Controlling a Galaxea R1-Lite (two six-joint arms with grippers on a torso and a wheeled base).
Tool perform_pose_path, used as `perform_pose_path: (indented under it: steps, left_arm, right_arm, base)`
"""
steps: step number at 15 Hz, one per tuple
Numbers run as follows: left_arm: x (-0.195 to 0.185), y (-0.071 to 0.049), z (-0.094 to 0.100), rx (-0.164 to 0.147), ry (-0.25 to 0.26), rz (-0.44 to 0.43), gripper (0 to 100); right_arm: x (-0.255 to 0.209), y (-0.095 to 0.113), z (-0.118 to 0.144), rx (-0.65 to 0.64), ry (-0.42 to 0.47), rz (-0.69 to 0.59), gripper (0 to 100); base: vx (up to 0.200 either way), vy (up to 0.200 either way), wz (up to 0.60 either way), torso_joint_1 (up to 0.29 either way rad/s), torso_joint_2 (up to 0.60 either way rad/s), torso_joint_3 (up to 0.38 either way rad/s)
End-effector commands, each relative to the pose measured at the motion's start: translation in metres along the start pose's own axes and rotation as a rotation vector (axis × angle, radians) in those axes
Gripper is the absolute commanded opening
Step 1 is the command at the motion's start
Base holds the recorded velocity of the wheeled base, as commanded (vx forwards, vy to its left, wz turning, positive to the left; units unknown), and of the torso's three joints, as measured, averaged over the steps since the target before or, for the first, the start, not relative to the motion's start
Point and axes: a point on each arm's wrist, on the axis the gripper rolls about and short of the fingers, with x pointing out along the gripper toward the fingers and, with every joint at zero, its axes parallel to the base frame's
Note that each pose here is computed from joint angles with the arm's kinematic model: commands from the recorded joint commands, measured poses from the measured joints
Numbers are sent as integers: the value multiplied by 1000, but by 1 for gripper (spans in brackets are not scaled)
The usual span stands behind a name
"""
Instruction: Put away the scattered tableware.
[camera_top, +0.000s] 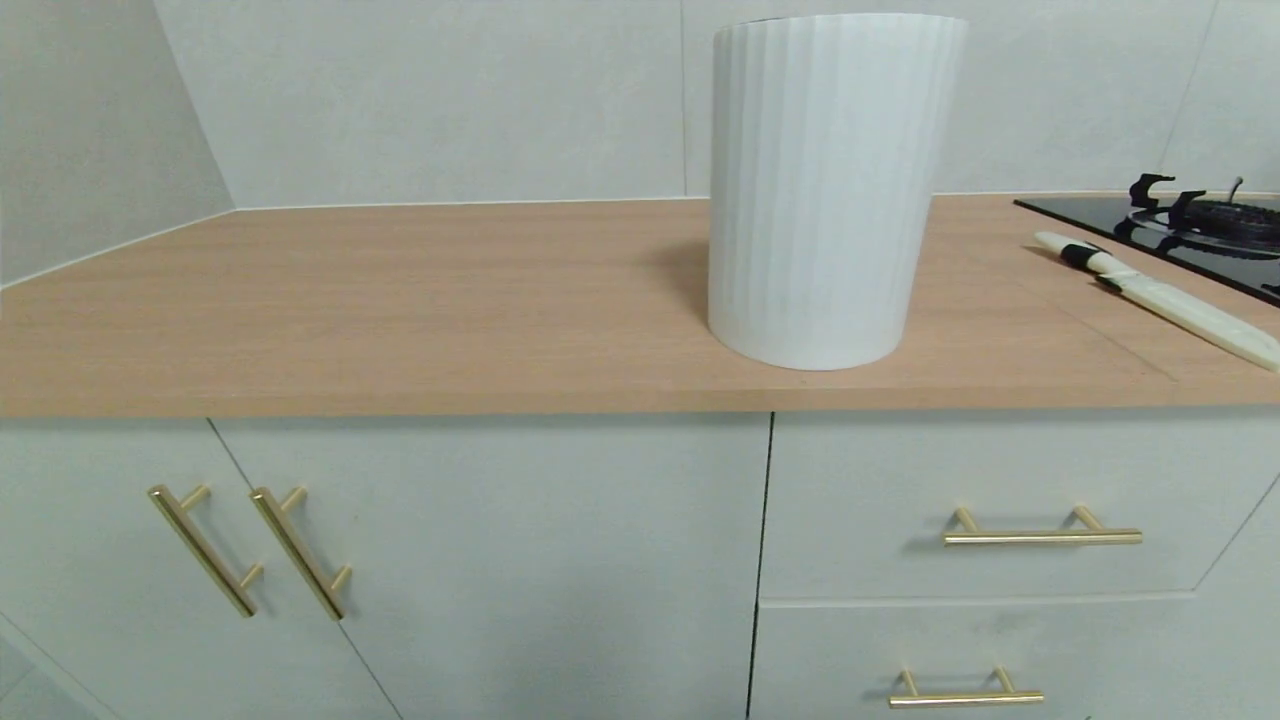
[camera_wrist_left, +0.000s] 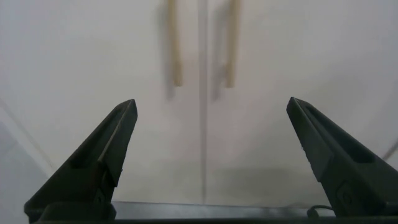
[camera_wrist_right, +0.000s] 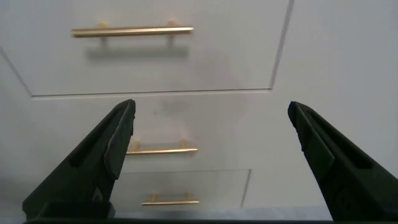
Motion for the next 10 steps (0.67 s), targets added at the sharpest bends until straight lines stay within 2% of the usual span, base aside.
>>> perform_pose_path:
  steps: [1, 2, 10]
  left_arm:
    - [0, 0, 0, 0, 0, 0, 100]
    - [0, 0, 0, -2, 0, 0, 100]
    - [0, 0, 0, -2, 0, 0, 100]
  right_arm:
    - [0, 0, 0, 0, 1, -1, 100]
    - [0, 0, 0, 0, 1, -1, 100]
    - [0, 0, 0, 0, 1, -1, 100]
  base:
    - [0, -200, 0, 2, 2, -2]
    - [0, -200, 0, 7, 2, 7]
    - [0, 0, 0, 0, 0, 0]
